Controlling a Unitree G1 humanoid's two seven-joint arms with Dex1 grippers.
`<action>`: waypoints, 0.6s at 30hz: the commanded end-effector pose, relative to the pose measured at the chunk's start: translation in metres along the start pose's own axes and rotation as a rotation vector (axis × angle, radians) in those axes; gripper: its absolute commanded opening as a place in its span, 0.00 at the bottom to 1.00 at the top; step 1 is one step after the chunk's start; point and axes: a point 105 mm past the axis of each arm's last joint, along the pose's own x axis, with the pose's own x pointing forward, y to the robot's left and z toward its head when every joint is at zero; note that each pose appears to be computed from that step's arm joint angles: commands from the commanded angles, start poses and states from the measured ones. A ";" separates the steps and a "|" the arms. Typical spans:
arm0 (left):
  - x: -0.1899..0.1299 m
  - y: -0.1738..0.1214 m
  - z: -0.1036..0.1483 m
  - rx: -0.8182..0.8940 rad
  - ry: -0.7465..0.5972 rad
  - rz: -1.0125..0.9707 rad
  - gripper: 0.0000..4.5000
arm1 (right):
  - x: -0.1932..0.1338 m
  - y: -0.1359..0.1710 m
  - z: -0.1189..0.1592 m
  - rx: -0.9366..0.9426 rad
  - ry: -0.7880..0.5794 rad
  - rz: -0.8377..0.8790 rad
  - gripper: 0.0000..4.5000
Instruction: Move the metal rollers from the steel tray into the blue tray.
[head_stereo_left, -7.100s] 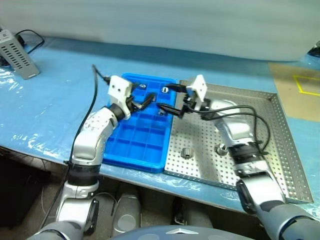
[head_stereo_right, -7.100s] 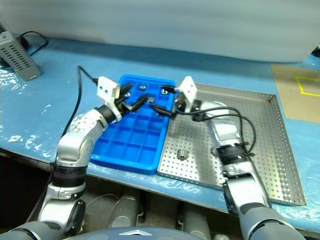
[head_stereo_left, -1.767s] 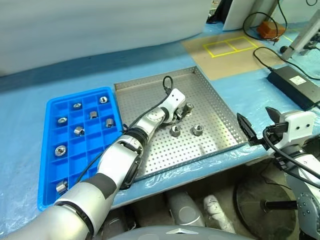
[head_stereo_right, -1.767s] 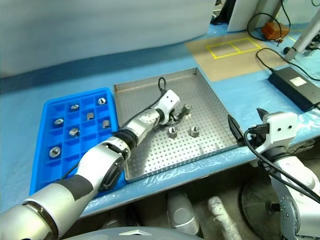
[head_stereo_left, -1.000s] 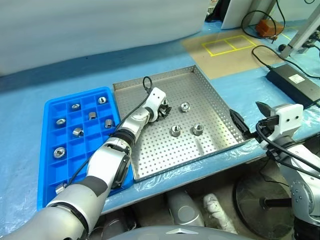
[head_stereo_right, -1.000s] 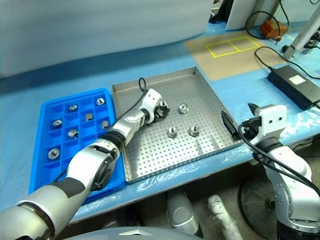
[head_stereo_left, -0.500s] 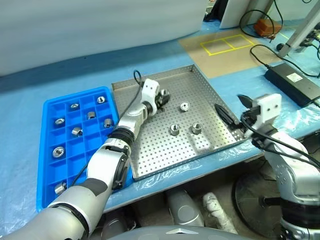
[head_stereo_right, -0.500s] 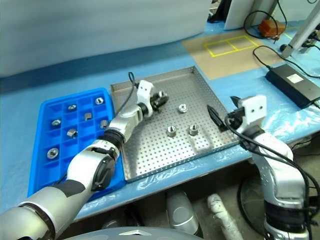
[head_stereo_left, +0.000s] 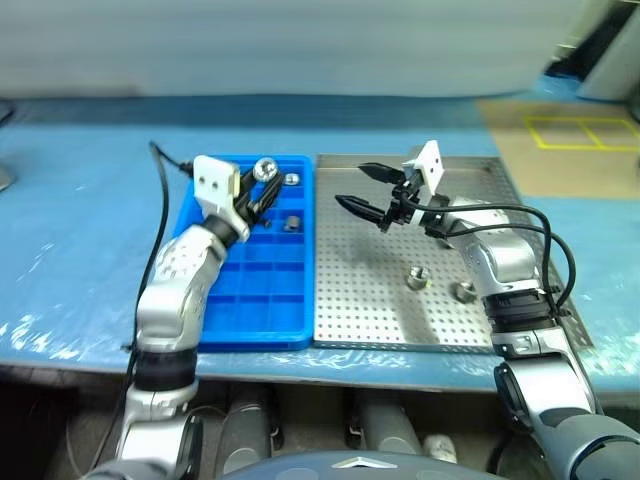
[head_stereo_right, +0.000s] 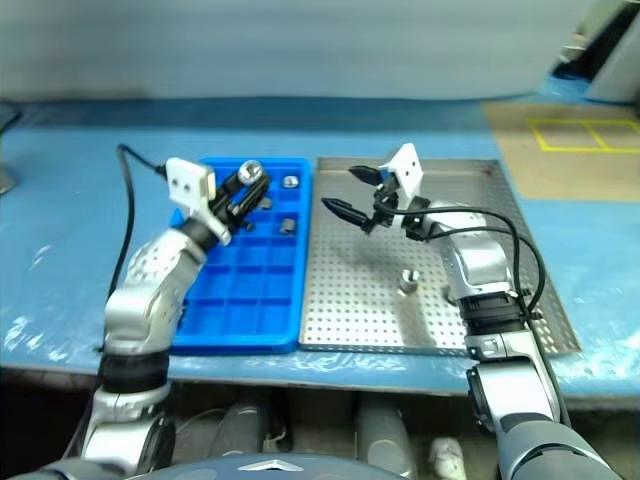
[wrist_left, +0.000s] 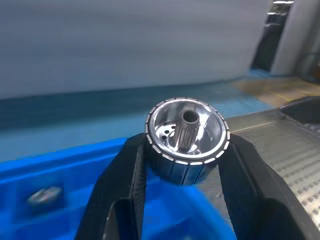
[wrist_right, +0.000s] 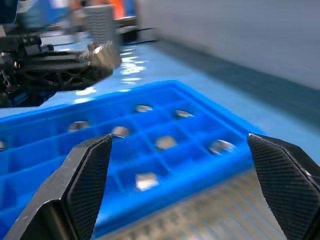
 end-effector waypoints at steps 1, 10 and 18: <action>-0.020 -0.009 0.008 0.021 -0.008 0.001 0.38 | 0.009 0.002 0.004 -0.051 0.000 0.094 1.00; -0.034 -0.010 -0.015 0.025 0.093 0.036 0.38 | 0.026 0.002 0.002 -0.077 -0.010 0.140 1.00; -0.026 -0.008 -0.050 0.052 0.241 0.000 0.46 | 0.016 -0.003 0.001 -0.083 -0.016 0.076 1.00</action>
